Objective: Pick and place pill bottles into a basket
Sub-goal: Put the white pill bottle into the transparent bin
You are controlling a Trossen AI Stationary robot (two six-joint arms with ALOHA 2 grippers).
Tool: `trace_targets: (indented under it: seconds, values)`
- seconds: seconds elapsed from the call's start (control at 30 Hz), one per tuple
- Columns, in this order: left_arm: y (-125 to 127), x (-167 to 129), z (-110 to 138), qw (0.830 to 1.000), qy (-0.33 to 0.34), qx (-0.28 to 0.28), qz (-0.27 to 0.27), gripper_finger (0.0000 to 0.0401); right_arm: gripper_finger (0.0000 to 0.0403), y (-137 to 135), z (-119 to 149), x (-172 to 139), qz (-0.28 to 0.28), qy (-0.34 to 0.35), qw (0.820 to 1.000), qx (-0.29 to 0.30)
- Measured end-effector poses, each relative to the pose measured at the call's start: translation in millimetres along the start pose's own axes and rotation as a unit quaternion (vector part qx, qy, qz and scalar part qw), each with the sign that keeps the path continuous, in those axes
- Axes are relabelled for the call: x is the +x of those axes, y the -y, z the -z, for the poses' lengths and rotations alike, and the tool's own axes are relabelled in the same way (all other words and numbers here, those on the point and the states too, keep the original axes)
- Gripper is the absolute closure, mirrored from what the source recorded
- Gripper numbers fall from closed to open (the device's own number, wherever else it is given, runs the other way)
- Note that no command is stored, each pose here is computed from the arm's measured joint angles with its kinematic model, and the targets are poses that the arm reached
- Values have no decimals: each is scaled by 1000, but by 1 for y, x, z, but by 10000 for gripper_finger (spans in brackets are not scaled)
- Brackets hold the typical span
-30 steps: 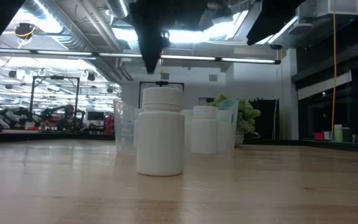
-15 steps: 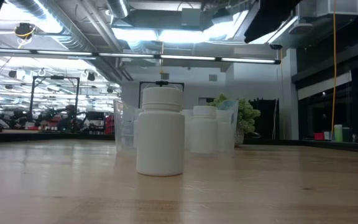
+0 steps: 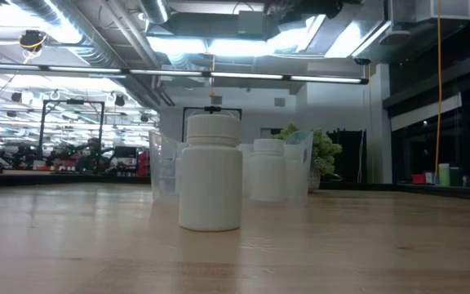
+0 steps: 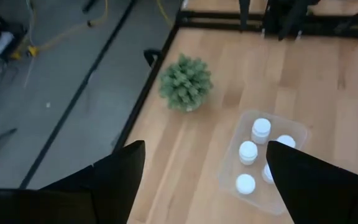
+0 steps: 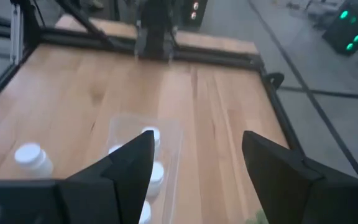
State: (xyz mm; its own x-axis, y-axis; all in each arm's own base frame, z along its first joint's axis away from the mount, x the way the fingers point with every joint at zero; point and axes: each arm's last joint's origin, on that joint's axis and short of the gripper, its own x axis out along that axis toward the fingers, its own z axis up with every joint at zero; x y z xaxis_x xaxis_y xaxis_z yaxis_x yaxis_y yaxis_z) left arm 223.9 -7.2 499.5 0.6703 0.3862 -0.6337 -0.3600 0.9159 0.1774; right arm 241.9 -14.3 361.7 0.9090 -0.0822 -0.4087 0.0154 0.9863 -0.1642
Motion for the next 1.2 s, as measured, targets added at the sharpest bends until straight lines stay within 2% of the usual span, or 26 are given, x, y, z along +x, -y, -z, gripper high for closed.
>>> trace_targets:
  seconds: [0.17,0.3,0.43,0.6,0.63,0.7,0.77,0.8,0.83,0.9,0.97,1.03,1.07,1.13,1.2]
  values:
    - [-31,-47,39,996,84,-1,15,73,156,0,-2,0,1,10,1000,2]
    - [-54,-65,96,987,154,-43,18,73,156,1,-4,0,3,22,1000,6]
    - [-63,-61,166,964,238,-99,58,74,156,1,-8,0,6,43,999,18]
    - [-59,-37,242,914,353,-144,140,73,156,3,-15,-1,10,77,996,34]
    - [-58,-32,254,905,369,-150,152,73,156,3,-16,-1,11,82,996,40]
    - [-55,-17,279,896,375,-168,166,74,156,3,-18,-1,11,92,995,45]
    - [-46,5,285,907,339,-183,168,74,156,3,-19,-2,11,97,994,50]
    - [-43,13,293,927,292,-171,162,73,156,3,-19,-1,11,99,994,55]
    - [-39,20,293,929,280,-167,174,72,156,3,-19,-1,11,101,993,56]
    - [-32,27,278,913,323,-154,197,72,156,2,-21,-1,10,106,993,56]
    - [-25,43,282,916,321,-142,194,73,156,1,-21,-1,8,105,993,48]
    - [-22,46,277,892,377,-144,204,74,156,-2,-21,0,5,106,993,42]
    - [-20,51,280,891,383,-135,204,74,156,-2,-21,0,4,106,994,41]
    - [-14,70,292,907,350,-123,202,73,156,-5,-22,0,3,109,993,41]
    - [-8,85,303,911,331,-125,212,72,156,-9,-23,-1,7,110,993,40]
